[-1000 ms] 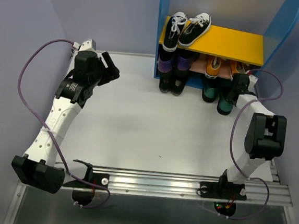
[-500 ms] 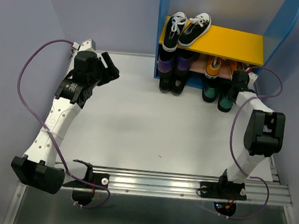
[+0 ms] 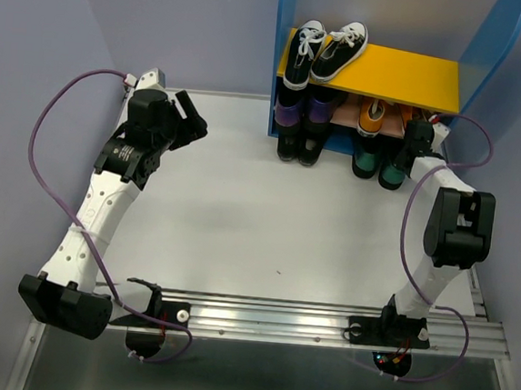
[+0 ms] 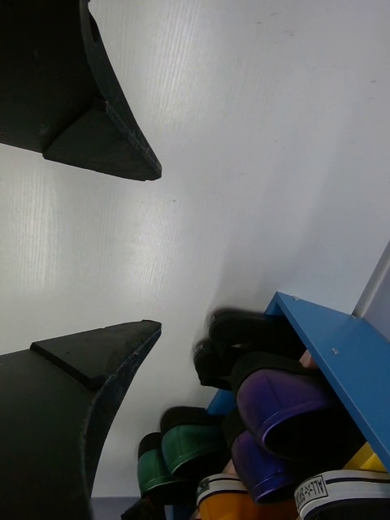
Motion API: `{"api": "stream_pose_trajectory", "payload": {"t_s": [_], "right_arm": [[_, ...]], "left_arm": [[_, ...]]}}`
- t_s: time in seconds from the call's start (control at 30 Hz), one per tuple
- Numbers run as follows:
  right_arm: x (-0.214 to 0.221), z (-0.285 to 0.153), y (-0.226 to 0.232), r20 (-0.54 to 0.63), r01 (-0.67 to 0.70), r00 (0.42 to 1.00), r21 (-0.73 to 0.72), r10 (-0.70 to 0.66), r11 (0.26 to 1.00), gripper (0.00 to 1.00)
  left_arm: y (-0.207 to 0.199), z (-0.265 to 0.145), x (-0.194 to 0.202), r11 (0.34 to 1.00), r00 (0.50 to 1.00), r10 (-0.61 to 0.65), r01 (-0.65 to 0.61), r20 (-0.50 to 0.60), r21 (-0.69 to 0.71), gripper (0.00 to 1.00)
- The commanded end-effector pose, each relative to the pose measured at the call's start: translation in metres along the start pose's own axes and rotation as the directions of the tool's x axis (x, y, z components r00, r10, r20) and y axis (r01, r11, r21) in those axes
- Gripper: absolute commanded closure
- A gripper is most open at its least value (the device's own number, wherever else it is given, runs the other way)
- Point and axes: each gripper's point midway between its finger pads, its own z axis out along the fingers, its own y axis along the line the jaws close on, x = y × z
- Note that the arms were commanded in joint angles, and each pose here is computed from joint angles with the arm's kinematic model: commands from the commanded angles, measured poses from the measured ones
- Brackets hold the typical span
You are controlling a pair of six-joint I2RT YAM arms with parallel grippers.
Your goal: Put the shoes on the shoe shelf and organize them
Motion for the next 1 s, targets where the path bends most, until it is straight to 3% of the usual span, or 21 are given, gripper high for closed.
{"api": "stream_pose_trajectory", "payload": {"t_s": [0.0,0.03,0.07,0.13,0.17,0.3,0.97], "right_arm": [[-0.085,-0.01,0.033,0.221,-0.151,0.959,-0.124,0.176,0.981,0.99],[-0.084,-0.009,0.034,0.219,-0.152,0.96,-0.123,0.176,0.981,0.98],[-0.082,-0.008,0.034,0.215,-0.151,0.961,-0.121,0.175,0.981,0.89],[-0.078,-0.006,0.033,0.208,-0.151,0.963,-0.118,0.173,0.981,0.8],[-0.078,-0.008,0.033,0.207,-0.152,0.962,-0.122,0.175,0.981,0.67],[-0.073,-0.014,0.029,0.199,-0.152,0.964,-0.128,0.176,0.98,0.57],[-0.022,-0.034,0.002,0.119,-0.157,0.978,-0.113,0.17,0.981,0.55]], "left_arm": [[-0.003,-0.015,-0.015,1.0,0.998,-0.009,0.008,0.056,0.015,0.2],[-0.003,-0.015,-0.015,1.0,0.998,-0.01,0.009,0.056,0.015,0.2],[-0.003,-0.015,-0.016,1.0,0.998,-0.009,0.009,0.058,0.014,0.2],[-0.003,-0.015,-0.016,1.0,0.998,-0.009,0.008,0.055,0.013,0.2],[-0.003,-0.015,-0.016,1.0,0.998,-0.007,0.006,0.058,0.014,0.2],[-0.002,-0.014,-0.014,1.0,0.998,-0.009,0.008,0.054,0.012,0.2],[-0.003,-0.011,-0.01,1.0,0.999,-0.008,0.007,0.042,0.024,0.2]]}}
